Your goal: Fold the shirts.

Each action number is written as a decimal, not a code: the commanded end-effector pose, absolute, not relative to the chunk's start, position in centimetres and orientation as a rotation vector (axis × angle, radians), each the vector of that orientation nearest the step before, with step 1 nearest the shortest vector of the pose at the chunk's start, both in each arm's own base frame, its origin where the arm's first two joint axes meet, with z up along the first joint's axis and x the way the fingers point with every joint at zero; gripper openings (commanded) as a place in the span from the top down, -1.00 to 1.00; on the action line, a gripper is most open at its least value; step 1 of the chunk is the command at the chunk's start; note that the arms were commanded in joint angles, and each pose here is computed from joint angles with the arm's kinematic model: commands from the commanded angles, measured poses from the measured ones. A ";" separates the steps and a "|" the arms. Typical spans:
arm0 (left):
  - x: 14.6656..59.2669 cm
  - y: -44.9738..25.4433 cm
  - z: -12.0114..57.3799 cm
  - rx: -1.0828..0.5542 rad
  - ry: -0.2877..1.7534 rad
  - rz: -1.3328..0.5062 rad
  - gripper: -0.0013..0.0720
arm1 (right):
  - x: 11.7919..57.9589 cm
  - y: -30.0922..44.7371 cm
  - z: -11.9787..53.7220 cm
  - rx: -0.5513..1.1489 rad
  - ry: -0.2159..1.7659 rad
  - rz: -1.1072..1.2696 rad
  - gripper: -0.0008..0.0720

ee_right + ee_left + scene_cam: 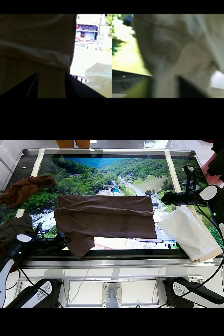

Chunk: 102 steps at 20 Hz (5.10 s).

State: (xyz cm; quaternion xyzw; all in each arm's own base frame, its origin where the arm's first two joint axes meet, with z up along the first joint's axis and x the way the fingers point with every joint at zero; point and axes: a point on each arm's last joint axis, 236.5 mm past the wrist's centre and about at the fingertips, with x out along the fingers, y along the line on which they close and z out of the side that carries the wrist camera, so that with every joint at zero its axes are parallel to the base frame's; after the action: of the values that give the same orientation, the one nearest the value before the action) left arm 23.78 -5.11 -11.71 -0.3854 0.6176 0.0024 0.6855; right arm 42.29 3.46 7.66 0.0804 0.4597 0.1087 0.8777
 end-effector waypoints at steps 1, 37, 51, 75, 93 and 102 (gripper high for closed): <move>24.5 -6.1 -11.3 -0.915 1.367 -0.035 0.92 | 41.3 4.0 7.2 0.176 1.004 0.248 -0.09; 22.5 -1.1 0.0 -0.432 1.248 -0.034 0.93 | 28.0 4.7 -3.2 0.814 1.174 0.120 0.89; 40.5 -4.6 6.5 -0.233 0.924 -0.220 0.94 | 42.5 5.5 6.9 0.494 0.864 0.208 0.90; 48.1 -2.8 -6.4 -0.264 1.101 0.002 -0.36 | 49.9 6.4 -8.6 0.454 1.157 0.191 0.65; 47.9 -25.9 -1.4 -0.066 0.889 -0.511 0.40 | 48.2 1.2 -8.4 0.669 1.278 0.209 -0.83; 44.9 -27.2 -6.6 -0.104 1.081 -0.507 0.94 | 45.3 5.7 -11.6 0.665 1.436 0.365 -0.82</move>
State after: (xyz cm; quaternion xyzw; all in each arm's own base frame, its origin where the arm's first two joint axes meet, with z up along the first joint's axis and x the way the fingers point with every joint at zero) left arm 46.00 -26.91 -5.26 -0.0439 0.4819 -0.2404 0.8415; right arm 46.84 3.98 -10.36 0.3142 0.6152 0.1374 0.7099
